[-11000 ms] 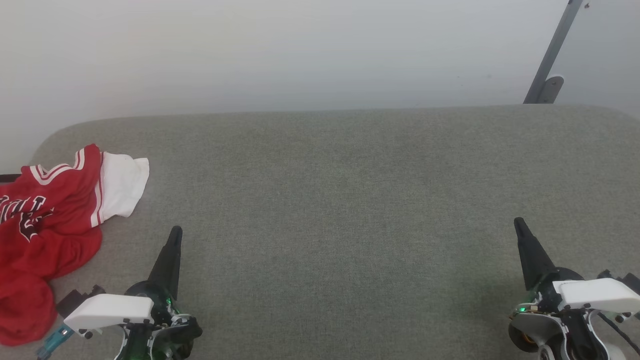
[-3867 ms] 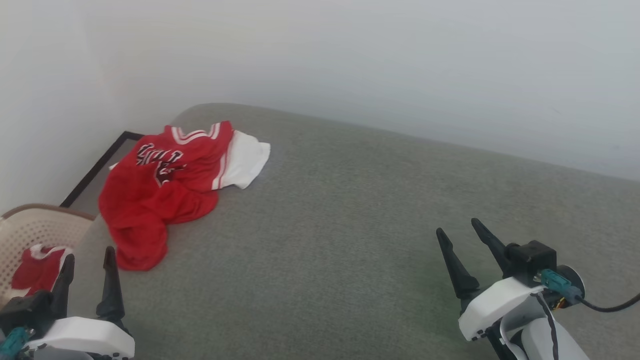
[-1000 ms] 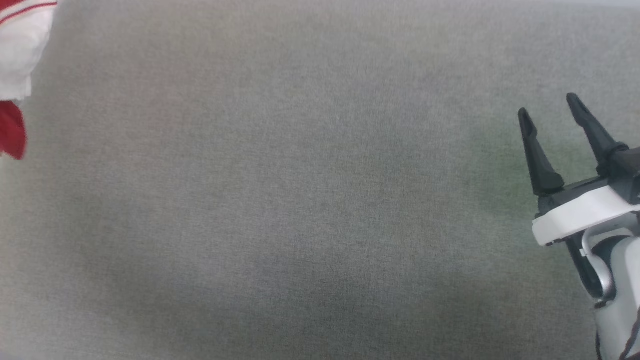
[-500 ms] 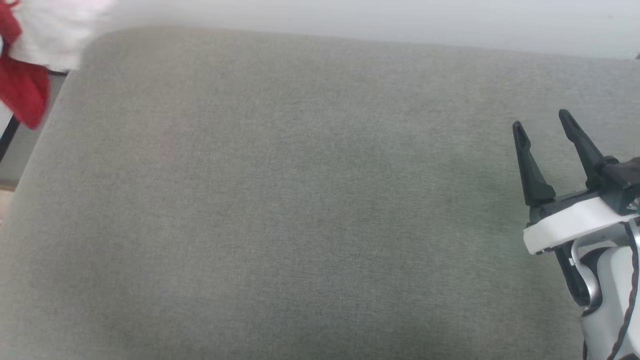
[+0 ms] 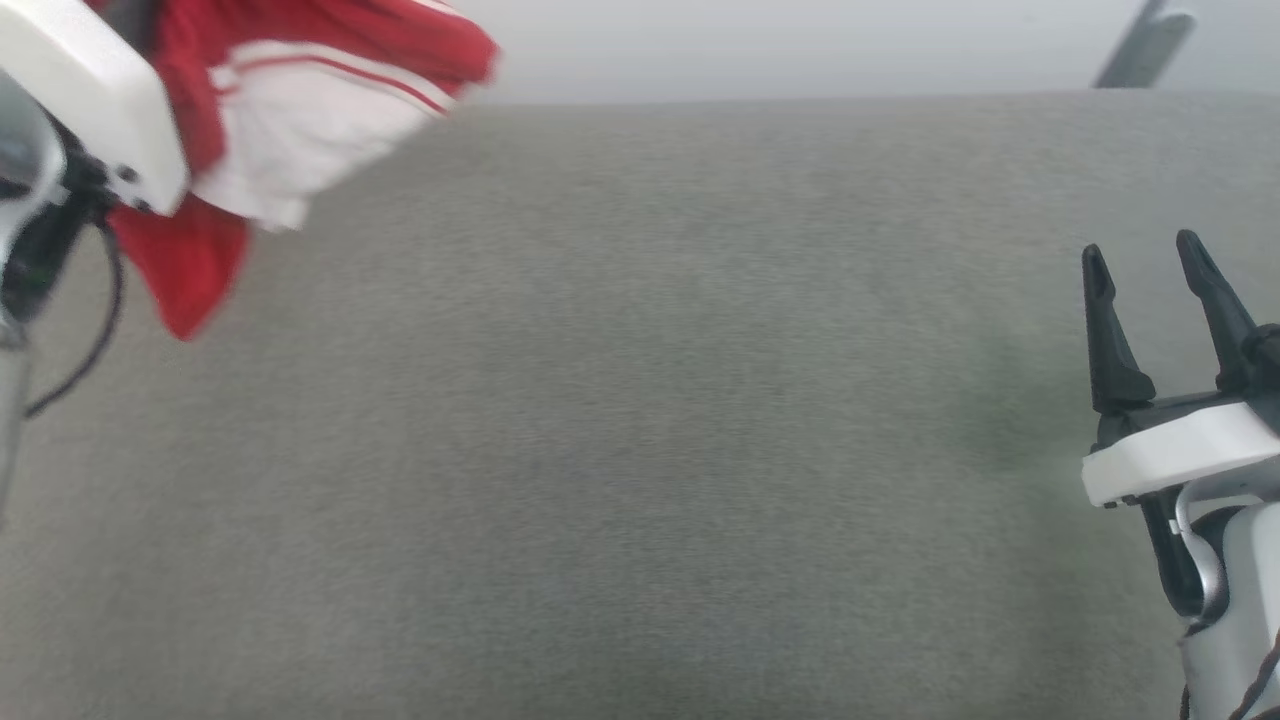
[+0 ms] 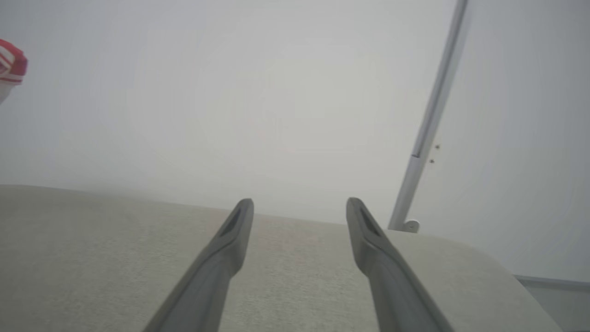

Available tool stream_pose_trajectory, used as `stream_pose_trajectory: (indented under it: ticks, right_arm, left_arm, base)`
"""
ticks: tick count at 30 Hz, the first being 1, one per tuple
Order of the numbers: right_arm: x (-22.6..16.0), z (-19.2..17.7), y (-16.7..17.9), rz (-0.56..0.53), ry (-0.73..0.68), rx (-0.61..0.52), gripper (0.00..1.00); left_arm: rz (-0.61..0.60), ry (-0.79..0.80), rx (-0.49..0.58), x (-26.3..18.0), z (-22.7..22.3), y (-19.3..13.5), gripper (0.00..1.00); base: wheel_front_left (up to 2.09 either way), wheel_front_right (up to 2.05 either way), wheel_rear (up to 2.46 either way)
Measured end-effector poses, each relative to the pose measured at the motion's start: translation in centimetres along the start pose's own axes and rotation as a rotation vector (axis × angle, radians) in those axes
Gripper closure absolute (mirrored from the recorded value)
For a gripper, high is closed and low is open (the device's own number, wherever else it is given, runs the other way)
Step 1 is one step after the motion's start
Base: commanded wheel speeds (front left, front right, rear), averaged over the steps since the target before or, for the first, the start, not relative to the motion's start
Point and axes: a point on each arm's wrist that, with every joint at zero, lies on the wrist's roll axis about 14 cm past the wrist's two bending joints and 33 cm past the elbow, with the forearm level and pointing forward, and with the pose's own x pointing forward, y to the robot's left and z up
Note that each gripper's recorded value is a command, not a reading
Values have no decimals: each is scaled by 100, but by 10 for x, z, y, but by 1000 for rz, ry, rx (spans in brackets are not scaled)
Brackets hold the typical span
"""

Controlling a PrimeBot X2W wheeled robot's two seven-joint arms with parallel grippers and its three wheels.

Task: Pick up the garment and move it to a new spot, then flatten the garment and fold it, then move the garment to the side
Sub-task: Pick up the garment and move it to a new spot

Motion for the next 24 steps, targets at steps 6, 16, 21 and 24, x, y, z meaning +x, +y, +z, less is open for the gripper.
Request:
stream_pose_trajectory:
  ticks: [6,16,21,24]
  right_arm:
    - [-25,-4,-37,-112,18,-14,0]
    - [-66,-18,-76,-267,62,-5,0]
    - [-78,-27,-83,-303,91,1,0]
    - [-80,-33,-82,-310,105,10,0]
  left_arm:
    - [-189,2,7,10,9,-81,100]
    - [-504,187,-34,3,-38,-203,100]
    - [-613,344,-61,-13,-86,-240,100]
    - [-657,444,-82,-22,-117,-255,100]
  base:
    - [0,0,0]
    - [0,0,0]
    - [0,0,0]
    - [0,0,0]
